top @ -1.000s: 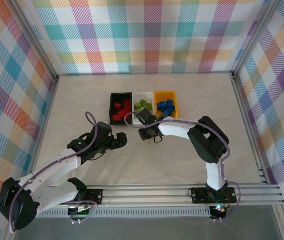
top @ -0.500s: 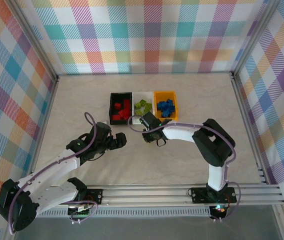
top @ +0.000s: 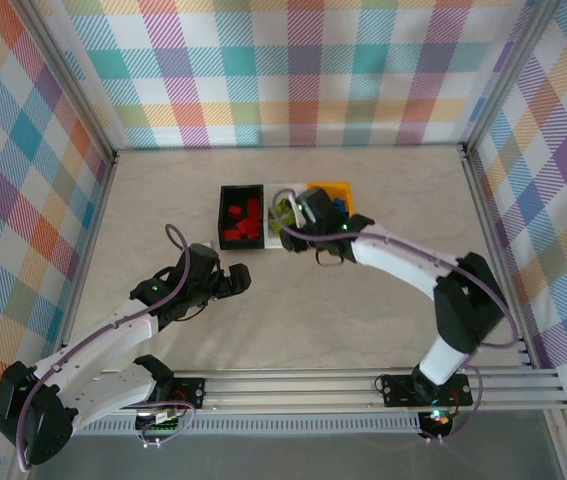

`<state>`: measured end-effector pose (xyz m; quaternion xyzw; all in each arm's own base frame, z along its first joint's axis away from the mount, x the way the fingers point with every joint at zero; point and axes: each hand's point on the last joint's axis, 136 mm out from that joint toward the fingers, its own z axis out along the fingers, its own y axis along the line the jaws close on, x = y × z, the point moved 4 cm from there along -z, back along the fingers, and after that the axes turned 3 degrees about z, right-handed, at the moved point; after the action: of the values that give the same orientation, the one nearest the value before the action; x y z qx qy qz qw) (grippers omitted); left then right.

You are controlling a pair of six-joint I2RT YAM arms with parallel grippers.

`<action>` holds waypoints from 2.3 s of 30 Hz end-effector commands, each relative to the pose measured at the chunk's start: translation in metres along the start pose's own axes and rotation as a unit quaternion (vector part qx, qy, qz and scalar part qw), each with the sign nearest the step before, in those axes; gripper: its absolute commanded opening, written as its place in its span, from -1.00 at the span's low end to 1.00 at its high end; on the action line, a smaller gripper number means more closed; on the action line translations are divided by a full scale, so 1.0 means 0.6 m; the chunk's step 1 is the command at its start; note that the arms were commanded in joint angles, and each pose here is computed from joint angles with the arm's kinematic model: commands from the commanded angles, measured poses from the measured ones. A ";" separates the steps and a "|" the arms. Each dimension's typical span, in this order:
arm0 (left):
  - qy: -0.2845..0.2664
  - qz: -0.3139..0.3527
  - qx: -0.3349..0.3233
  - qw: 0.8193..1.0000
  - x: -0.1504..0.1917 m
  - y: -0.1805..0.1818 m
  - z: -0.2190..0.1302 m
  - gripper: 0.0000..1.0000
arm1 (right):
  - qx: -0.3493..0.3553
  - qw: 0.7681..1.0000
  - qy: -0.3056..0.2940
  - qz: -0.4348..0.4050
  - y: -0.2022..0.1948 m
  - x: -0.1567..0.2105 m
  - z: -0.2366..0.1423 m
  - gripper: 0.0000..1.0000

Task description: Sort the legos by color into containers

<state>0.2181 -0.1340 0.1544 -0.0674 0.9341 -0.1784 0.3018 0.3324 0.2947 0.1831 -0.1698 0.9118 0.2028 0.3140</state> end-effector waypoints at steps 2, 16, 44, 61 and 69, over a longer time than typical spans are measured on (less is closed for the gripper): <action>-0.010 -0.010 -0.004 1.000 -0.006 0.006 -0.011 1.00 | 0.022 0.999 0.028 0.029 -0.037 -0.043 0.063 -0.26; -0.110 -0.013 -0.040 0.993 -0.058 0.018 -0.044 1.00 | -0.010 0.996 -0.067 0.054 -0.027 -0.152 -0.021 0.38; -0.279 0.074 -0.258 0.922 -0.211 0.251 0.115 1.00 | 0.140 0.957 -0.164 0.196 -0.234 0.092 -0.237 0.99; -0.291 0.104 -0.196 0.931 -0.186 0.244 0.138 1.00 | 0.262 0.916 -0.281 0.117 -0.442 0.116 -0.195 0.99; -0.291 0.104 -0.195 0.931 -0.187 0.244 0.137 1.00 | 0.232 0.927 -0.282 0.089 -0.468 0.137 -0.125 0.99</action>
<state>0.3495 0.0013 0.0879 -0.0773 0.8362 0.0686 0.5386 0.3427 -0.0050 0.0923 0.0911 0.8557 0.0337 0.5083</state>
